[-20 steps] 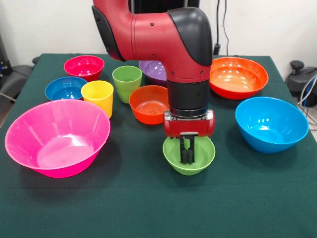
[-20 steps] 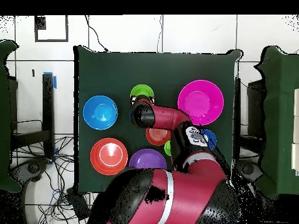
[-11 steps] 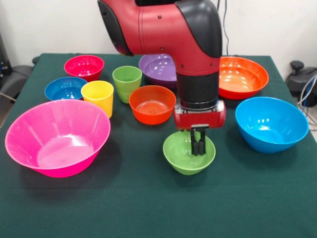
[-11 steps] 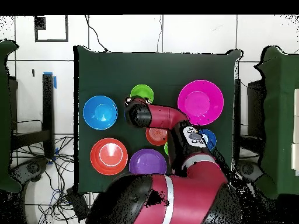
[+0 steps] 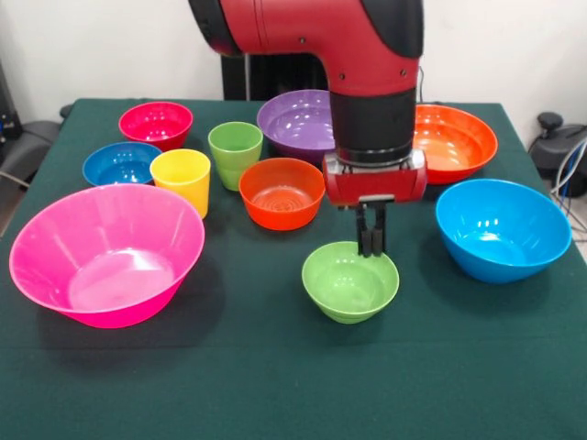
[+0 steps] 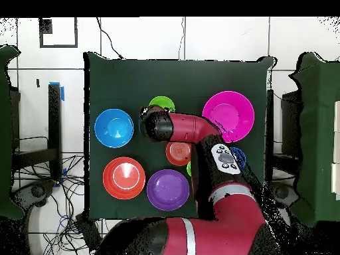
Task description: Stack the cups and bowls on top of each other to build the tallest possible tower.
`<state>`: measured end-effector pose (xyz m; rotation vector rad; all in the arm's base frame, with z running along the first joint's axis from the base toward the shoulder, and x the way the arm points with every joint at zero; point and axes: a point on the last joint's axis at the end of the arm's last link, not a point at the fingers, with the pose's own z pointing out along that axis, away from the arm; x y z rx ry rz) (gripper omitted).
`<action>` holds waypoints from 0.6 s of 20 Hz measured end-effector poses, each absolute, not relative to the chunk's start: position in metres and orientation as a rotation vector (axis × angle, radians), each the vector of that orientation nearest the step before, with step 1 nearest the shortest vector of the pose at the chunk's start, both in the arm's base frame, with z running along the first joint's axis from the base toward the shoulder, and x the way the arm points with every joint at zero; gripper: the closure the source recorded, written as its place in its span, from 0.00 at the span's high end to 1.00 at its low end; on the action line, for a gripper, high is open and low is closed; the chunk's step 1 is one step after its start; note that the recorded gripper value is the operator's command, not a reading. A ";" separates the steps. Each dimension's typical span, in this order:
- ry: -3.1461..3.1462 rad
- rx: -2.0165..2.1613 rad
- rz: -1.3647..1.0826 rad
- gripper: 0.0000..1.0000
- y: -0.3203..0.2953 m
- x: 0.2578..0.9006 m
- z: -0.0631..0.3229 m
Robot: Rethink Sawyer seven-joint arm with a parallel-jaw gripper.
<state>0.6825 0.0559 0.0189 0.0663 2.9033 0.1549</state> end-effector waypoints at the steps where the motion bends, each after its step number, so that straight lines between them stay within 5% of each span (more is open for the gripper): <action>1: 2.904 0.063 0.152 0.00 0.056 0.684 0.025; 12: 2.951 0.040 0.135 0.00 0.051 0.690 0.071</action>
